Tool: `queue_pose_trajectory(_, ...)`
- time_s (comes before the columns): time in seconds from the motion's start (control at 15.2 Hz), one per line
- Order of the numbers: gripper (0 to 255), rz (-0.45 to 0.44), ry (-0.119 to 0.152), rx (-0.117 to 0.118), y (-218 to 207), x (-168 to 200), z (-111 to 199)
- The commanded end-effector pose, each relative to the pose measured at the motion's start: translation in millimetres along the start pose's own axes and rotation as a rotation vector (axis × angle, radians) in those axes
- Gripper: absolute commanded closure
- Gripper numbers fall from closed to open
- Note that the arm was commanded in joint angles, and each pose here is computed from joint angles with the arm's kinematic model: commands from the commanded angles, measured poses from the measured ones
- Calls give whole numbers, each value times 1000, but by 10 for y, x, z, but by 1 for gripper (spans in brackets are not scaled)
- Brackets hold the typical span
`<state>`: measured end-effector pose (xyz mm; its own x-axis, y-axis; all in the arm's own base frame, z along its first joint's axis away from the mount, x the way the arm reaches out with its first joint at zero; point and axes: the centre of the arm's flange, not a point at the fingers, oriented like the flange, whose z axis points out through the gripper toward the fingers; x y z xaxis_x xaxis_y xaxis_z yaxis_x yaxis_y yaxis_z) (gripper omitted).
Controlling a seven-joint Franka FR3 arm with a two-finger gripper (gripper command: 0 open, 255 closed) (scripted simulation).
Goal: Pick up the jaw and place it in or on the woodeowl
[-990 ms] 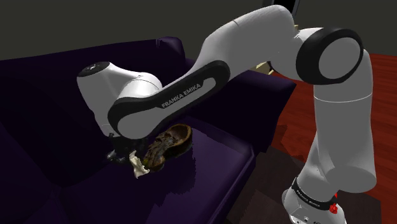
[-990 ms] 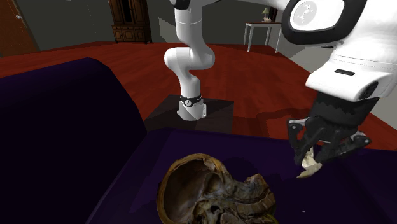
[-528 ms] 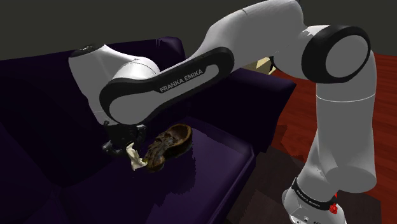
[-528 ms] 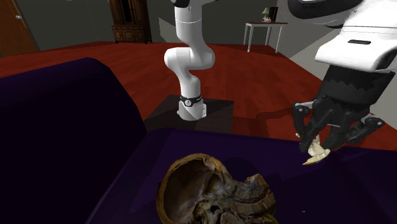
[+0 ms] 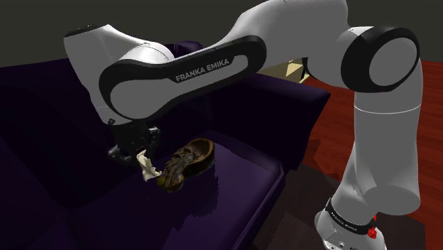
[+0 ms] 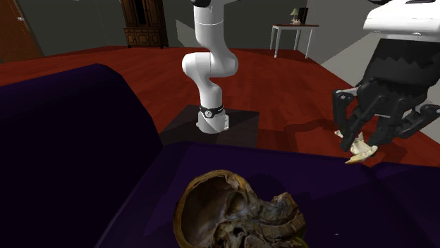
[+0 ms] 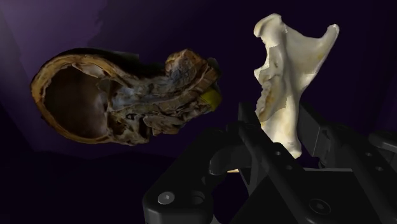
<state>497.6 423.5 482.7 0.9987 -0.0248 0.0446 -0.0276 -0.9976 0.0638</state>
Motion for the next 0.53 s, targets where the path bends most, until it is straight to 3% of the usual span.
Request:
queue_pose_trajectory(0.0,255,0,0,0,16,-2,-108)
queue_pose_trajectory(0.46,255,0,0,0,40,15,-477)
